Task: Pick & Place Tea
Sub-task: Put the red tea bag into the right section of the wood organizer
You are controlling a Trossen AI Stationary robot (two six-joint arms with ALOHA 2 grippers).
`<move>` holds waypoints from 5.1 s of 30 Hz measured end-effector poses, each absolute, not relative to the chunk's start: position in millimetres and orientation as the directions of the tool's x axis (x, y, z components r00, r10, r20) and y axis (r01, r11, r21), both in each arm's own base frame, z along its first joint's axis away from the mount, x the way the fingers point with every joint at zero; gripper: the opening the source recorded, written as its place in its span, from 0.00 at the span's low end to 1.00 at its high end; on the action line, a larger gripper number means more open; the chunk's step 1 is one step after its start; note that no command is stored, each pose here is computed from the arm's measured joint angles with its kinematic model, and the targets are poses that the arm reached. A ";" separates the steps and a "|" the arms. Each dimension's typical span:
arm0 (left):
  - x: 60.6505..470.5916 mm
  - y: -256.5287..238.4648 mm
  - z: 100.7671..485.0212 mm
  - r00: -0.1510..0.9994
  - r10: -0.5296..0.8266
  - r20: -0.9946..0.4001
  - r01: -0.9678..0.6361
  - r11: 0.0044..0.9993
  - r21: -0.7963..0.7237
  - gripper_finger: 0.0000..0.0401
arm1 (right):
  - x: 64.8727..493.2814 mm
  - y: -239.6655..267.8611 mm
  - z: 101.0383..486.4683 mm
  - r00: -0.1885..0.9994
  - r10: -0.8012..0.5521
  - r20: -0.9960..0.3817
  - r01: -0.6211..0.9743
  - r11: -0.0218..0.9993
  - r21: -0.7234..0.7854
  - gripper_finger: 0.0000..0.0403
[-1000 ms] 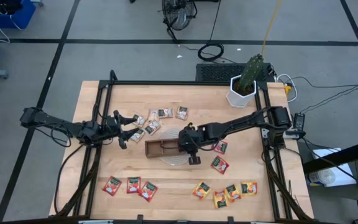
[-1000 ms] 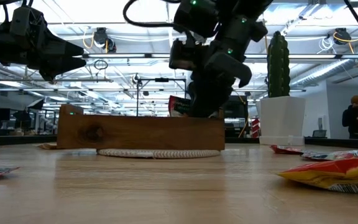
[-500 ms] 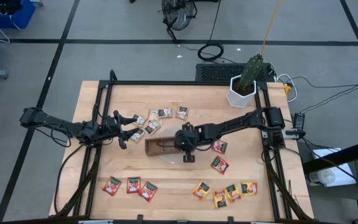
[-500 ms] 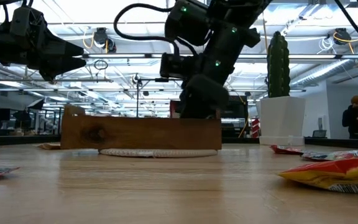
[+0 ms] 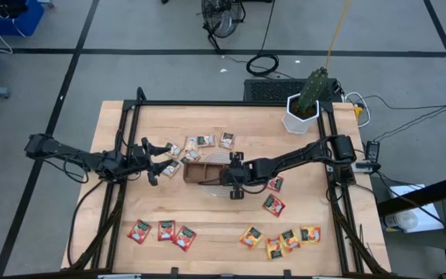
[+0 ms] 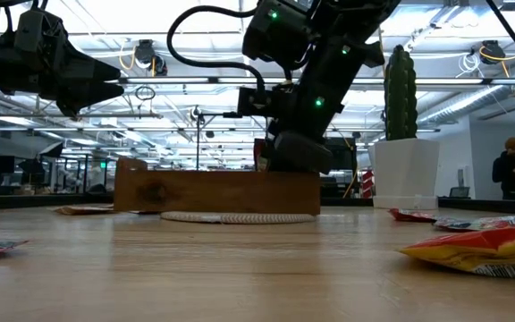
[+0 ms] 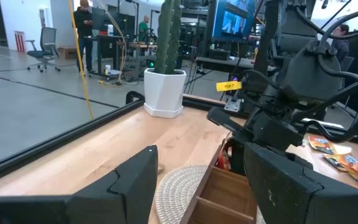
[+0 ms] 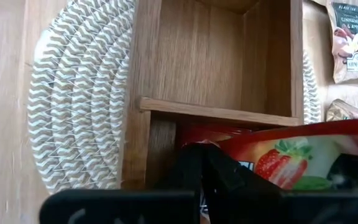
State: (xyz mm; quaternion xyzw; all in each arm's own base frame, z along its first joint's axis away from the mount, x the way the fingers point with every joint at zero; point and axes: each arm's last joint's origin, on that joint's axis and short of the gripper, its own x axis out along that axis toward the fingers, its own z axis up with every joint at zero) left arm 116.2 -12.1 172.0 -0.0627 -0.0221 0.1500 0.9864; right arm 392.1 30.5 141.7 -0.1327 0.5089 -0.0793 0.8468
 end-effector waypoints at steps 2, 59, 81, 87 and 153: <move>116.2 -12.1 172.0 0.954 0.298 0.025 -0.293 0.947 -0.130 0.60 | 393.0 30.5 142.1 0.478 -0.272 -0.835 -0.007 0.950 -0.313 0.00; 116.2 -12.2 171.9 0.954 0.298 0.024 -0.293 0.947 -0.130 0.60 | 391.9 44.9 179.7 0.613 -0.246 -0.751 -0.027 0.943 -0.332 0.29; 116.2 -12.1 171.9 0.954 0.299 0.024 -0.293 0.947 -0.130 0.60 | 372.6 8.5 207.9 0.548 -0.253 -0.797 0.106 0.966 -0.234 0.31; 116.2 -12.1 171.9 0.954 0.299 0.024 -0.293 0.947 -0.130 0.60 | 374.4 8.4 198.6 0.525 -0.211 -0.825 0.084 0.977 -0.197 0.30; 116.2 -12.1 171.9 0.954 0.299 0.025 -0.293 0.947 -0.130 0.60 | 347.2 54.2 179.1 0.533 -0.288 -0.795 0.005 0.941 -0.338 0.09</move>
